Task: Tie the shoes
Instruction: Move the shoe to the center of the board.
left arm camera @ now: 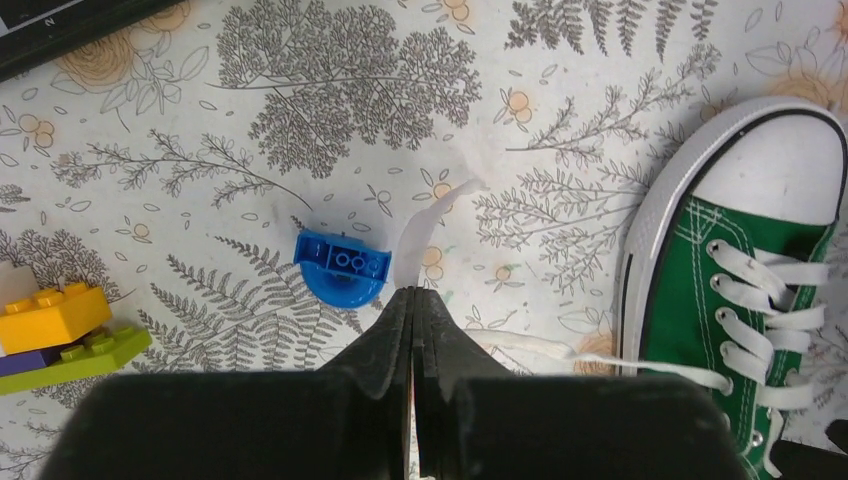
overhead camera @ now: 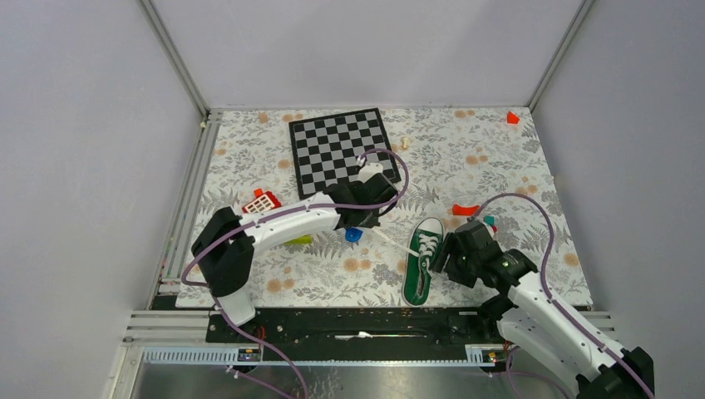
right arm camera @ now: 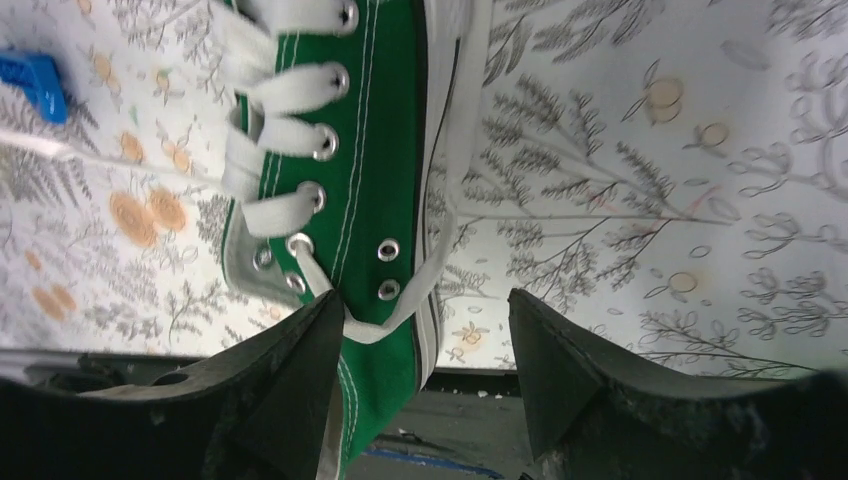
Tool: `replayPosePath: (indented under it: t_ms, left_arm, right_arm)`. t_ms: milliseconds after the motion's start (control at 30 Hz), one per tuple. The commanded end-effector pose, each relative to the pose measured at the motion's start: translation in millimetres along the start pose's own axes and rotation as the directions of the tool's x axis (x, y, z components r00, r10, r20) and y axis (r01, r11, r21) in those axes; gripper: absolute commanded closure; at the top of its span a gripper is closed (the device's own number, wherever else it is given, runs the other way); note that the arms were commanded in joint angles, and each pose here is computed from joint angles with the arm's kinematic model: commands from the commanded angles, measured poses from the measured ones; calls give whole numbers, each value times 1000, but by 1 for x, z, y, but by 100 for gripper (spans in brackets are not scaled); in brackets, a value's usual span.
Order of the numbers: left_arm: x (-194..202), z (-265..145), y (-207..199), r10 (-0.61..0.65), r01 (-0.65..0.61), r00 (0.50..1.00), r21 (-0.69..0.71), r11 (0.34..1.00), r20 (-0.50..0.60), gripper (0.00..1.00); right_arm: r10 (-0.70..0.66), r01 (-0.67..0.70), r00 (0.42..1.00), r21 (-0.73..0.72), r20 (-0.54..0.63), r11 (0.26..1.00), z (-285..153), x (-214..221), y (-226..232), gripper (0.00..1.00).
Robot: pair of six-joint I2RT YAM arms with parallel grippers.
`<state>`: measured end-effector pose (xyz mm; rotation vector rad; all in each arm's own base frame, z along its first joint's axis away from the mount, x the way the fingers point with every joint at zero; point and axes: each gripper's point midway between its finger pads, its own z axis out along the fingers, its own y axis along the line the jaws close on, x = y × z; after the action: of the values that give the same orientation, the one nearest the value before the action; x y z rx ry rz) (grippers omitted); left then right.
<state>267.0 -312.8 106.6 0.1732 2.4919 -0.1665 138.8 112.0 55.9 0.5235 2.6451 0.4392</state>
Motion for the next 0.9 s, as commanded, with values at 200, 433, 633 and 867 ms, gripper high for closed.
replayPosePath:
  t_ms: [200,433,633,867]
  left_arm:
    - [6,-16,-1,25,-24,1000,64,998,-13,100]
    - [5,-26,-9,9,-7,1000,138,990,-10,100]
    - [-2,-33,-10,23,-25,1000,150,988,14,100]
    - [-1,-33,-13,20,-20,1000,159,987,2,100]
  right_arm:
    - [11,-16,999,-127,-47,992,-19,20,15,32]
    - [1,-11,998,-162,-62,987,-24,26,24,32]
    - [-13,-2,996,-171,-84,985,-13,38,27,39]
    - [-75,67,994,-99,-77,993,6,39,25,45]
